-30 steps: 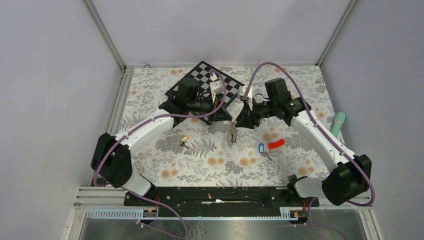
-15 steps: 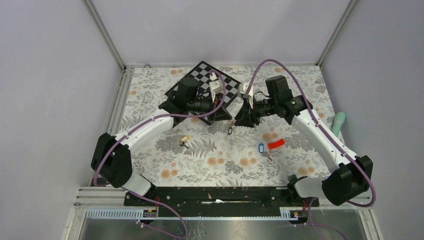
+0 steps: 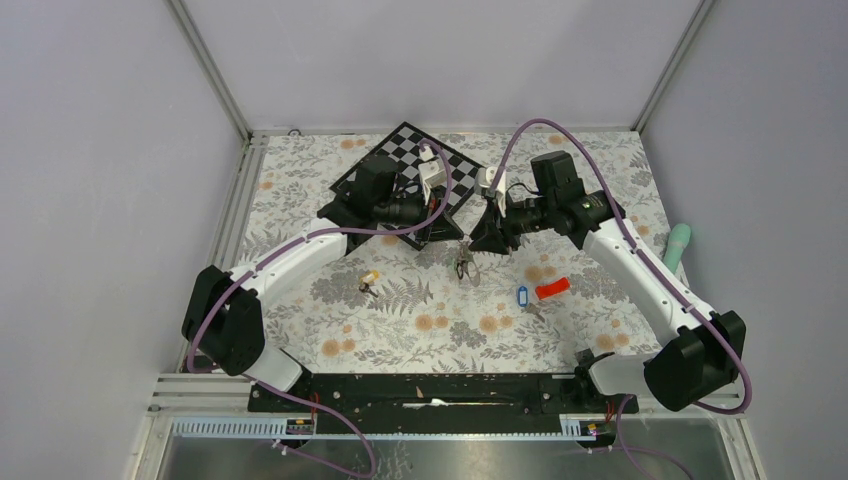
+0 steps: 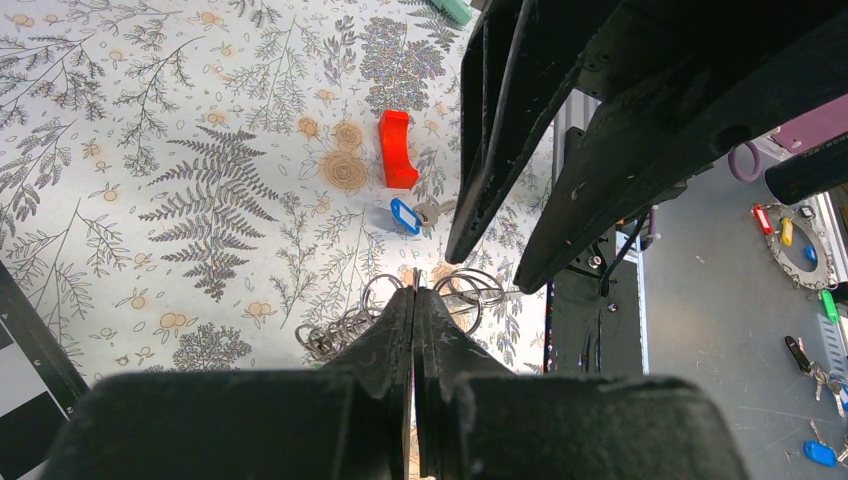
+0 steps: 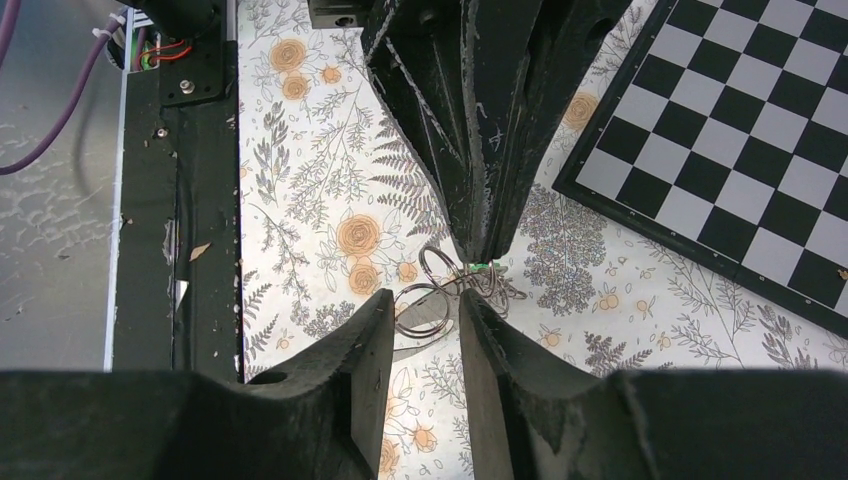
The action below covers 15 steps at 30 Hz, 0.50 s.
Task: Put the keys on the keyring
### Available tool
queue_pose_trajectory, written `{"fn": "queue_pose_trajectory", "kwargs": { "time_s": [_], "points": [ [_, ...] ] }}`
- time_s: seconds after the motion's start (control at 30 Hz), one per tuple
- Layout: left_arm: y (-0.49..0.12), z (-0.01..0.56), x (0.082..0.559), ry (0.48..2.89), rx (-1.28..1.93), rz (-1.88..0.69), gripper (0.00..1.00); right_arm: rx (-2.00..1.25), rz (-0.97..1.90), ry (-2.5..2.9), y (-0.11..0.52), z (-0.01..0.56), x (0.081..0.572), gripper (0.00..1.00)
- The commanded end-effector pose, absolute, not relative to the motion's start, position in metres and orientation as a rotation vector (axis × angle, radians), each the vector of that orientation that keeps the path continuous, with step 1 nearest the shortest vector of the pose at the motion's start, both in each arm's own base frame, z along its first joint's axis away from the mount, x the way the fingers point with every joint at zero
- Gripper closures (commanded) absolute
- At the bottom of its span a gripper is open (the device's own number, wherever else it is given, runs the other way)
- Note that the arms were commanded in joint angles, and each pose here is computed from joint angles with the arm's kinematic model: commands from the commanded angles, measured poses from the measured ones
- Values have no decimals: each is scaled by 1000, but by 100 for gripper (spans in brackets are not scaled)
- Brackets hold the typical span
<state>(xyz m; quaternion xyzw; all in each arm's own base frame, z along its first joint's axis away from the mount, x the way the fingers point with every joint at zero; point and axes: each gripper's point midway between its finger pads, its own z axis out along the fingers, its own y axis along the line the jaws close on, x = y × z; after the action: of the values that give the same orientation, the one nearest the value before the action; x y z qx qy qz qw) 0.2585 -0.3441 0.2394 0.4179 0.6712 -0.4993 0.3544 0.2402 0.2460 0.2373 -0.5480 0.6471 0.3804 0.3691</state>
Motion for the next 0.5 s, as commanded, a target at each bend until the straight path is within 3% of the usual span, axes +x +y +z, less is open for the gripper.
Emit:
{"fn": "queue_pose_trajectory", "kwargs": {
  "time_s": [0.0, 0.47],
  "points": [
    [-348, 259, 261, 1645, 1080, -1284, 100, -1437, 957, 1611, 250, 243, 238, 63],
    [-347, 259, 259, 1644, 1084, -1290, 100, -1468, 952, 1616, 259, 234, 240, 65]
  ]
}}
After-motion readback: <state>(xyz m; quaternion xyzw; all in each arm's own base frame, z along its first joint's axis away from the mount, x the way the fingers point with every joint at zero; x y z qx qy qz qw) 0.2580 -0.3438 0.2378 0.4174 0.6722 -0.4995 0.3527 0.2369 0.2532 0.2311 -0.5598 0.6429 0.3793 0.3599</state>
